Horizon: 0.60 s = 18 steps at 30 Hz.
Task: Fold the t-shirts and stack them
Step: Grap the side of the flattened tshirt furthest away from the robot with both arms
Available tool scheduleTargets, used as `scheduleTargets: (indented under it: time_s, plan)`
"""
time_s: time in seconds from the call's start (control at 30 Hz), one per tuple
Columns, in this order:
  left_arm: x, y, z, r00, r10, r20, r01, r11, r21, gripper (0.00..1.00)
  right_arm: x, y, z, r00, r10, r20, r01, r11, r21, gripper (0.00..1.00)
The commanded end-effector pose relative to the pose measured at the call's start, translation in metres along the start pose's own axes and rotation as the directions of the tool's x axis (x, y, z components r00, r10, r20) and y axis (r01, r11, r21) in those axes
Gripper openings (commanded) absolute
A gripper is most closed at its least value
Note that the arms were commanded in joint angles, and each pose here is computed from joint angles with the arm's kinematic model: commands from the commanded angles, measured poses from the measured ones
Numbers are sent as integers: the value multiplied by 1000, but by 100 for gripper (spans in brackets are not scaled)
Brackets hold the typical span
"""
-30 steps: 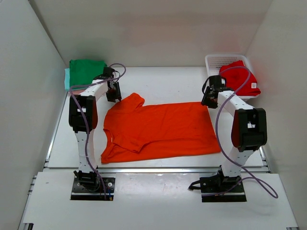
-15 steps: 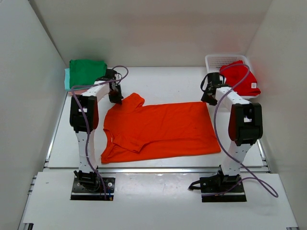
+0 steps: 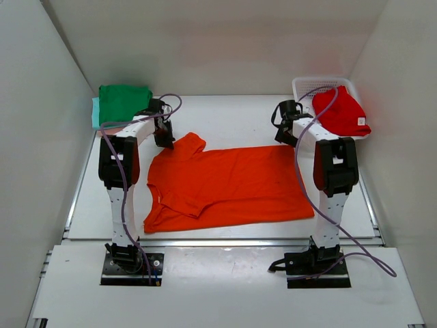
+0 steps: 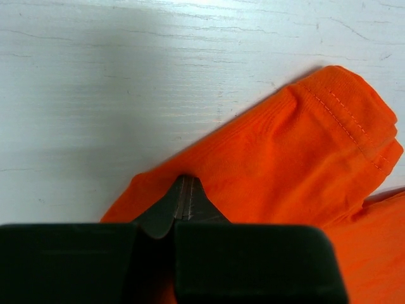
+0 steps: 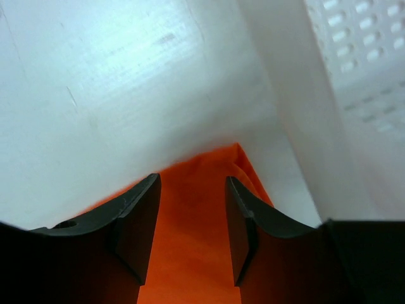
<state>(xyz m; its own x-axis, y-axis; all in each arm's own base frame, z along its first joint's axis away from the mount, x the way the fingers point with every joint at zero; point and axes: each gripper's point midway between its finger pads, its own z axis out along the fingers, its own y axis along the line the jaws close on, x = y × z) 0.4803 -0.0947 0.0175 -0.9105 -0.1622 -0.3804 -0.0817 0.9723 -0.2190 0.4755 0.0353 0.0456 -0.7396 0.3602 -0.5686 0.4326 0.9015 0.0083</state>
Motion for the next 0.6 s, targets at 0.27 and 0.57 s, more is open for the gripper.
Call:
scheduleTargets:
  time_s: [0.27, 0.57]
  plan:
    - [-14, -11, -19, 999, -22, 44, 18, 997, 74, 0, -8, 2, 17, 999, -37, -2, 37, 997, 68, 44]
    - [-23, -10, -24, 997, -54, 61, 48, 995, 91, 0, 14, 5, 20, 997, -42, -72, 44, 999, 27, 36]
